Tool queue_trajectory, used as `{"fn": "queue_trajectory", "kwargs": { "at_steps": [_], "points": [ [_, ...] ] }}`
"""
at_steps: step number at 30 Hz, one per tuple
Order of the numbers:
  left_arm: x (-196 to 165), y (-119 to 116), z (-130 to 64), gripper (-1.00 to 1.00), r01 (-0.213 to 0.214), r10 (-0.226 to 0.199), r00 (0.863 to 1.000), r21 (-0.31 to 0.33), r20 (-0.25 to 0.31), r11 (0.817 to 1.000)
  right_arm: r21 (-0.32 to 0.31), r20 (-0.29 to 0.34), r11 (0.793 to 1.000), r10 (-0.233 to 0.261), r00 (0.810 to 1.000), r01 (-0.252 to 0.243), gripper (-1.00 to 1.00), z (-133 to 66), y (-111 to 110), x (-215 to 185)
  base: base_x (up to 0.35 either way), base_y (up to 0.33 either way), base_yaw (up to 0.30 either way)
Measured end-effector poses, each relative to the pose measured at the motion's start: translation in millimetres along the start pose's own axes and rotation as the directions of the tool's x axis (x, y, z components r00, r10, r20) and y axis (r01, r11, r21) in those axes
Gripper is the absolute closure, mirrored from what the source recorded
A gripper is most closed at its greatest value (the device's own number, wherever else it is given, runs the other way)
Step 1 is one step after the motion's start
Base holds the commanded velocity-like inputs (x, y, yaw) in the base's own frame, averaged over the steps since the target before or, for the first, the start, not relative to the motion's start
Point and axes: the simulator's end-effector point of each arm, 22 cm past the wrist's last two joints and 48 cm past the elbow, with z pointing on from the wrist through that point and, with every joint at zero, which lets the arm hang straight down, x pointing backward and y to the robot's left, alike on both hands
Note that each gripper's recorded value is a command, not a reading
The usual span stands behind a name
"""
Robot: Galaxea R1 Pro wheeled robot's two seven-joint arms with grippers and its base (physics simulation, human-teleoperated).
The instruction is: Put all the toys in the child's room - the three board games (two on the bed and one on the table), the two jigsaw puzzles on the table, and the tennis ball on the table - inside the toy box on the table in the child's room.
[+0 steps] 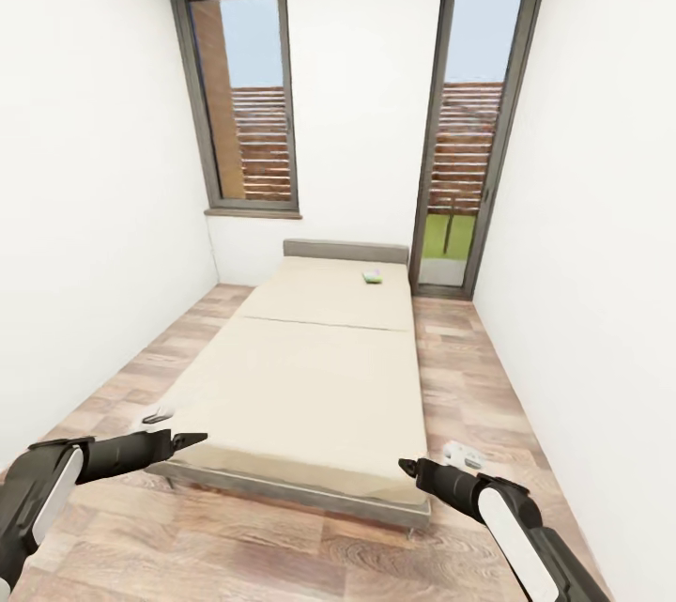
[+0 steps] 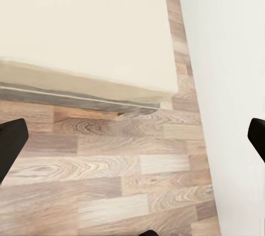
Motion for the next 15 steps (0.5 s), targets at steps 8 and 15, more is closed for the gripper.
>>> {"fn": "queue_trajectory", "kwargs": {
  "at_steps": [8, 15],
  "points": [
    [-0.1, 0.1, 0.0, -1.0, -0.001, 0.001, 1.0, 0.0, 0.001, 1.0, 0.002, -0.003, 1.0, 0.001, 1.0, -0.001, -1.0, 0.5, -1.1, 1.0, 0.169, -0.226, 0.29],
    [0.0, 0.1, 0.0, -1.0, 0.0, 0.0, 1.0, 0.0, 0.0, 1.0, 0.003, -0.003, 1.0, 0.001, 1.0, -0.001, -1.0, 0.6, -1.3, 1.4, 0.172, -0.239, 0.291]
  ]
}}
